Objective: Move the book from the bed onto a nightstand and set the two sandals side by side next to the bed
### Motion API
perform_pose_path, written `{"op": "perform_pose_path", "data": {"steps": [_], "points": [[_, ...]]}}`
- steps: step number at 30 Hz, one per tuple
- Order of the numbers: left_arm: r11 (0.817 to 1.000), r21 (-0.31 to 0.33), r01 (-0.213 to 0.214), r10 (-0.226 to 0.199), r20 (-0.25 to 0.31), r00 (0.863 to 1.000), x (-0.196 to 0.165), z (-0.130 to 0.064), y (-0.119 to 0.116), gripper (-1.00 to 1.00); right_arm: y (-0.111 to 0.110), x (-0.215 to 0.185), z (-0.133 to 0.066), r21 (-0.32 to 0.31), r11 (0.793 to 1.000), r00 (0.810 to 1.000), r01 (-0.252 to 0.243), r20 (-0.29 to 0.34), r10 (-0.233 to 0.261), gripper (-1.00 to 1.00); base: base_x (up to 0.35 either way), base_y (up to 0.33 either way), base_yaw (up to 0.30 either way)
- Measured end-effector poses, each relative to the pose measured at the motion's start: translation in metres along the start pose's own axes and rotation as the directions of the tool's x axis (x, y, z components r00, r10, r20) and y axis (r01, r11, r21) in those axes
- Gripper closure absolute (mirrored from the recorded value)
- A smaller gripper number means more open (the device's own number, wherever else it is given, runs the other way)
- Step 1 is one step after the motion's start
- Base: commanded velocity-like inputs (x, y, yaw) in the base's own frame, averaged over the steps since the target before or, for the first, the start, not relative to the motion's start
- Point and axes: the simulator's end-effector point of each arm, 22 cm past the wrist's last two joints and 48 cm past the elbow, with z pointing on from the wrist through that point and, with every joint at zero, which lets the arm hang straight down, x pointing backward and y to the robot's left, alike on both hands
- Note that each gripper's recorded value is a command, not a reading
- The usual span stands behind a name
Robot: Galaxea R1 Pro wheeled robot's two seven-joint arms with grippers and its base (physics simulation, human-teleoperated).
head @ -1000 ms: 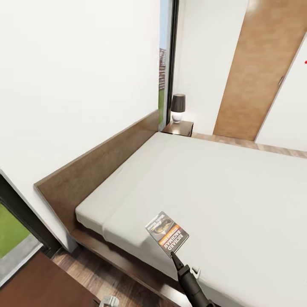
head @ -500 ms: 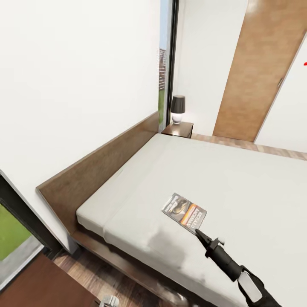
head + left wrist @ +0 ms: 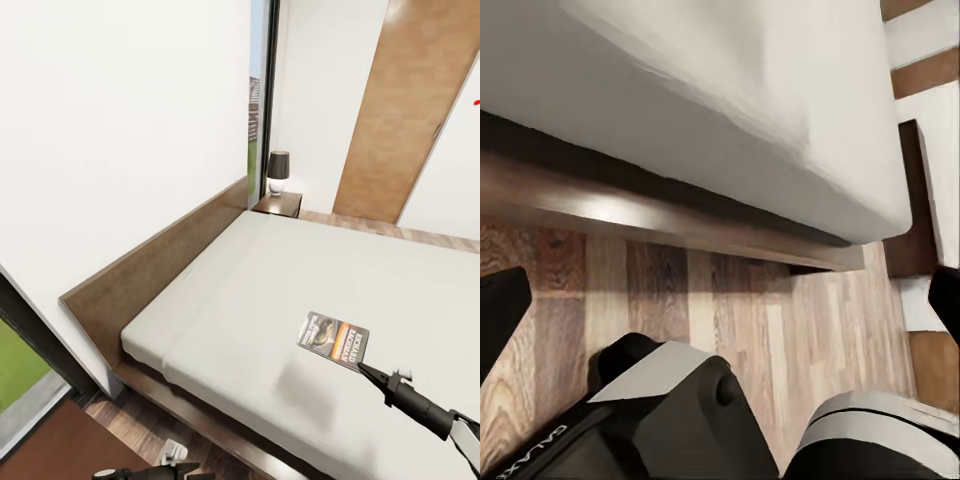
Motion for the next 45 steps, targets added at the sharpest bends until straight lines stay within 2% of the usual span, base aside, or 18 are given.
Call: {"op": "perform_pose_path", "data": {"steps": [4, 9, 19, 22, 45], "points": [[0.998, 0.062, 0.001, -0.001, -0.002, 1.0, -0.001, -0.004, -0.018, -1.0, -0.014, 0.02, -0.005, 0.087, 0.994, 0.992, 0.064, -0.112, -0.054, 1.0, 0.0, 0.0, 0.0], [0.998, 0.062, 0.002, -0.002, -0.002, 1.0, -0.003, -0.008, -0.024, -1.0, -0.013, 0.025, -0.009, 0.116, 0.989, 0.985, 0.092, -0.156, -0.073, 1.0, 0.0, 0.0, 0.0], [0.999, 0.052, 0.001, -0.001, -0.001, 1.0, -0.007, -0.013, -0.032, -1.0, 0.0, 0.022, -0.012, 0.113, 0.988, 0.983, 0.106, -0.161, -0.087, 1.0, 0.0, 0.0, 0.0], [0.998, 0.053, 0.021, -0.021, -0.01, 1.0, 0.002, -0.013, -0.032, -1.0, 0.002, 0.021, -0.011, 0.11, 0.988, 0.983, 0.11, -0.159, -0.092, 1.0, 0.0, 0.0, 0.0], [0.998, 0.056, -0.002, 0.002, 0.004, 1.0, -0.007, -0.015, -0.039, -1.0, 0.017, 0.015, -0.012, 0.087, 0.988, 0.982, 0.131, -0.146, -0.118, 1.0, 0.0, -0.019, 0.0]]}}
